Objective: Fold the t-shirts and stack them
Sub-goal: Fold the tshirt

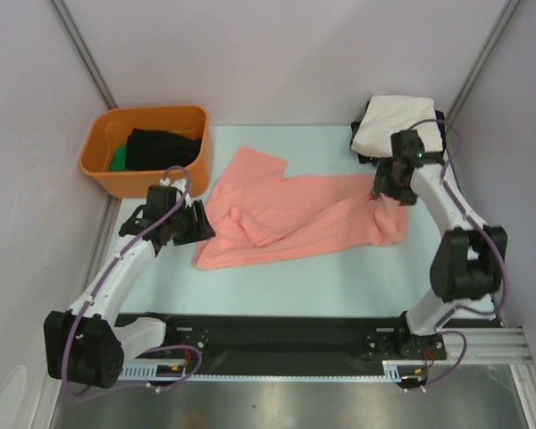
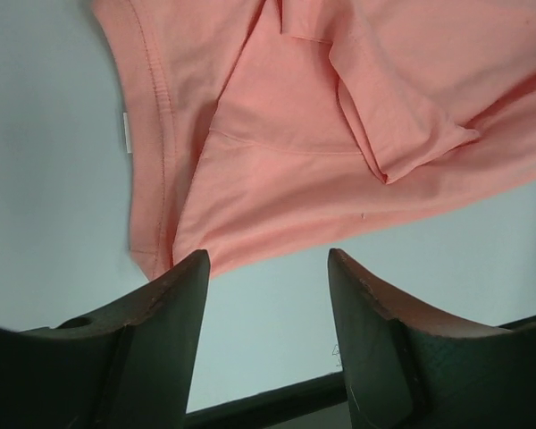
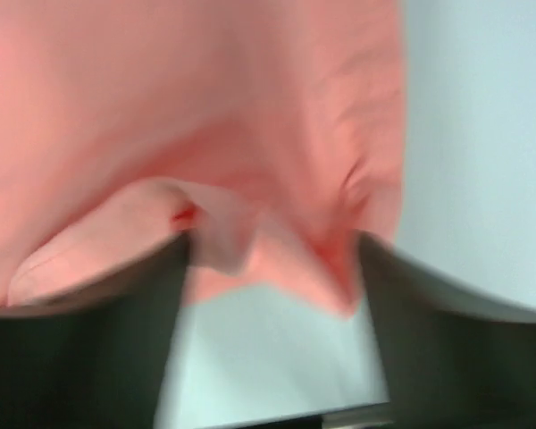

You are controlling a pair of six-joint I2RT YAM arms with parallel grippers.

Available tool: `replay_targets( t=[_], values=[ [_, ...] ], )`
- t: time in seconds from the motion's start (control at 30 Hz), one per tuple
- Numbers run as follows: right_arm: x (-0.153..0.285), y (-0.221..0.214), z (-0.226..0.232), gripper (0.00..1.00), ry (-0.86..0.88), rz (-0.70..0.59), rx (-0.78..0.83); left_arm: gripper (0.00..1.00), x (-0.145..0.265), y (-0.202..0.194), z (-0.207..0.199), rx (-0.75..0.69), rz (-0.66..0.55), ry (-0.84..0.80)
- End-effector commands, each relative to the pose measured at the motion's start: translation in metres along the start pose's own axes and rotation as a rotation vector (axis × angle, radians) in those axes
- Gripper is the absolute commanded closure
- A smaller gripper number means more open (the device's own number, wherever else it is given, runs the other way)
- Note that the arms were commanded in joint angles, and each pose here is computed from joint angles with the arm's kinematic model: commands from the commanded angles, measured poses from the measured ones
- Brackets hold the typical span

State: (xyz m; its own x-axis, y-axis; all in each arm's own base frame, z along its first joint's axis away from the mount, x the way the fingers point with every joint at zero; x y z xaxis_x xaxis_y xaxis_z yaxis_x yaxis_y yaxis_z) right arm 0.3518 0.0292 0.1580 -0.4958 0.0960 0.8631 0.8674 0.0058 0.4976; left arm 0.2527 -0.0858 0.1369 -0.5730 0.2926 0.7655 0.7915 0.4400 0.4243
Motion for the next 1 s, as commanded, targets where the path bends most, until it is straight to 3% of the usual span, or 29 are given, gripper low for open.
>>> replay_targets(
  t=[0.0, 0.1, 0.17, 0.2, 0.23, 0.3, 0.43, 0.53, 0.57, 0.67, 0.77, 0.97],
  values=[
    [-0.039, 0.027, -0.041, 0.02, -0.114, 0.091, -0.021, 0.39, -0.003, 0.001, 0.001, -0.014, 0.006, -0.01],
    [-0.056, 0.011, -0.056, 0.0, -0.246, 0.213, -0.005, 0.39, -0.005, 0.001, 0.002, -0.011, 0.015, -0.002],
    [-0.051, 0.002, -0.058, 0.0, -0.245, 0.148, -0.074, 0.39, -0.005, 0.002, 0.003, -0.006, 0.006, 0.007],
    [-0.02, 0.027, -0.042, 0.0, -0.11, -0.05, -0.137, 0.37, -0.004, 0.003, 0.004, -0.002, -0.002, 0.013],
    [-0.03, -0.015, -0.04, 0.0, -0.062, -0.001, -0.181, 0.34, -0.003, 0.004, 0.004, 0.005, -0.009, 0.021],
    [-0.01, -0.019, -0.037, 0.0, 0.008, -0.129, -0.273, 0.31, 0.002, 0.006, 0.008, 0.018, -0.033, 0.049],
    [0.015, -0.063, -0.026, 0.04, 0.083, -0.207, -0.334, 0.3, 0.009, 0.001, 0.008, 0.129, -0.083, 0.036],
    [0.008, -0.089, -0.015, 0.12, 0.137, -0.185, -0.362, 0.39, 0.003, -0.015, 0.006, 0.227, -0.098, -0.044],
    [0.002, -0.102, -0.012, 0.21, 0.14, -0.159, -0.368, 0.39, 0.002, -0.013, 0.005, 0.238, -0.125, -0.068],
    [-0.008, -0.109, -0.002, 0.3, 0.194, -0.137, -0.359, 0.41, -0.008, -0.03, 0.017, 0.275, -0.111, -0.063],
    [-0.018, -0.111, -0.004, 0.3, 0.168, -0.112, -0.347, 0.42, -0.009, -0.03, 0.018, 0.272, -0.105, -0.052],
    [-0.025, -0.089, -0.015, 0.34, 0.125, -0.184, -0.353, 0.43, -0.008, -0.028, 0.019, 0.263, -0.121, -0.047]
  ],
)
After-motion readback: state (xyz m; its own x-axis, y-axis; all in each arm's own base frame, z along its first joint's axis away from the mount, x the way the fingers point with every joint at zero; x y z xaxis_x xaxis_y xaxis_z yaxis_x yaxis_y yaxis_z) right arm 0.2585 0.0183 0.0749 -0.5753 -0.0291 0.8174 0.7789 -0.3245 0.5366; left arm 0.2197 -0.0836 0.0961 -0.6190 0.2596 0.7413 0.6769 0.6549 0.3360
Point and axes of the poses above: each gripper's point midway between its finger pads, its own x axis back along the fingers, its own z axis along the line the jaws close on, y = z × x, the point moved 2 cm from there along x, back along the fingers, and after that the axes turned 15 degrees about x, right-handed, at the moved point
